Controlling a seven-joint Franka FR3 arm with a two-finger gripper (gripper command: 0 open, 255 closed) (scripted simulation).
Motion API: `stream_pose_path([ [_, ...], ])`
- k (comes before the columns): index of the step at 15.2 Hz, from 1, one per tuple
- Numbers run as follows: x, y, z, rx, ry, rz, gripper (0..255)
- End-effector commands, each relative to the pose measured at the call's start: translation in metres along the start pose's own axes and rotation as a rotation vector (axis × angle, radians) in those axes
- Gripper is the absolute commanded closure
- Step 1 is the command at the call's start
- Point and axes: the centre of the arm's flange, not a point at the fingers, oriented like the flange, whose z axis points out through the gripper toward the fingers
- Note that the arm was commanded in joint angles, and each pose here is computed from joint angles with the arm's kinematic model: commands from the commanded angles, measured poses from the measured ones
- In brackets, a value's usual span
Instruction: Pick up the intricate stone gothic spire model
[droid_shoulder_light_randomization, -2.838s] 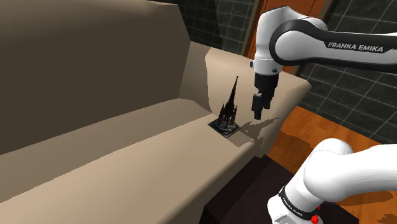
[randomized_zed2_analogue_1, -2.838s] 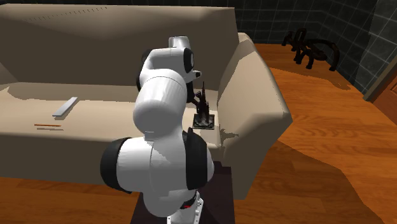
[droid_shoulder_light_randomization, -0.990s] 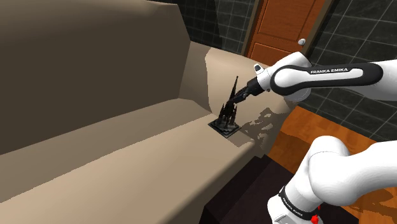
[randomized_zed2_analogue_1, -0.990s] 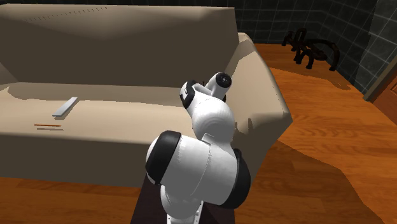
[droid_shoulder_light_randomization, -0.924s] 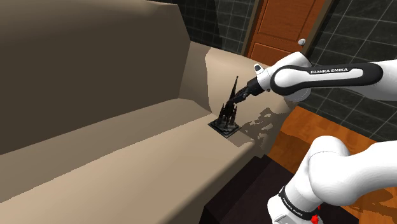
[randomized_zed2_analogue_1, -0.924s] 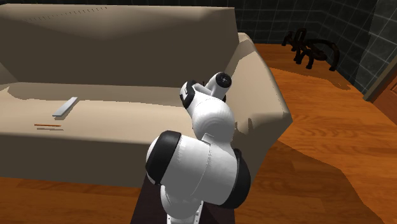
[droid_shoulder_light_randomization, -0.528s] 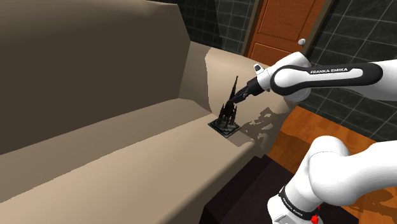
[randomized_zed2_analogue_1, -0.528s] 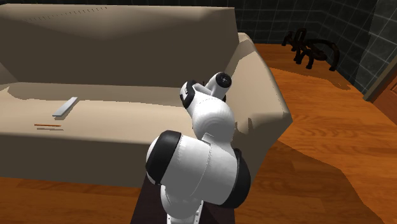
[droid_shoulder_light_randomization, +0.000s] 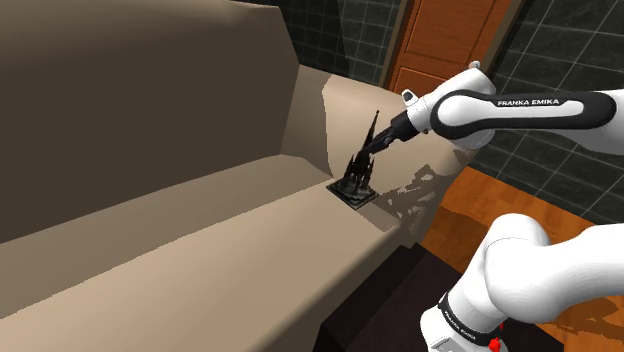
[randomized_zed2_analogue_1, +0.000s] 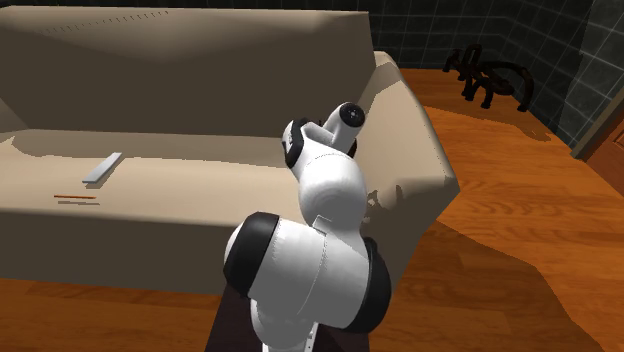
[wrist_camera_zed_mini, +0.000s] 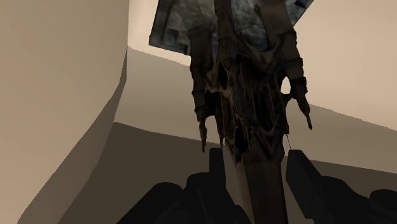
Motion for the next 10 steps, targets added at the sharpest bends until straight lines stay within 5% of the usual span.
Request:
stream_pose_path([
  [1, 0.007, 0.000, -0.010, 0.000, 0.000, 0.000, 255],
  [10, 0.031, -0.002, -0.039, 0.000, 0.000, 0.000, 255],
])
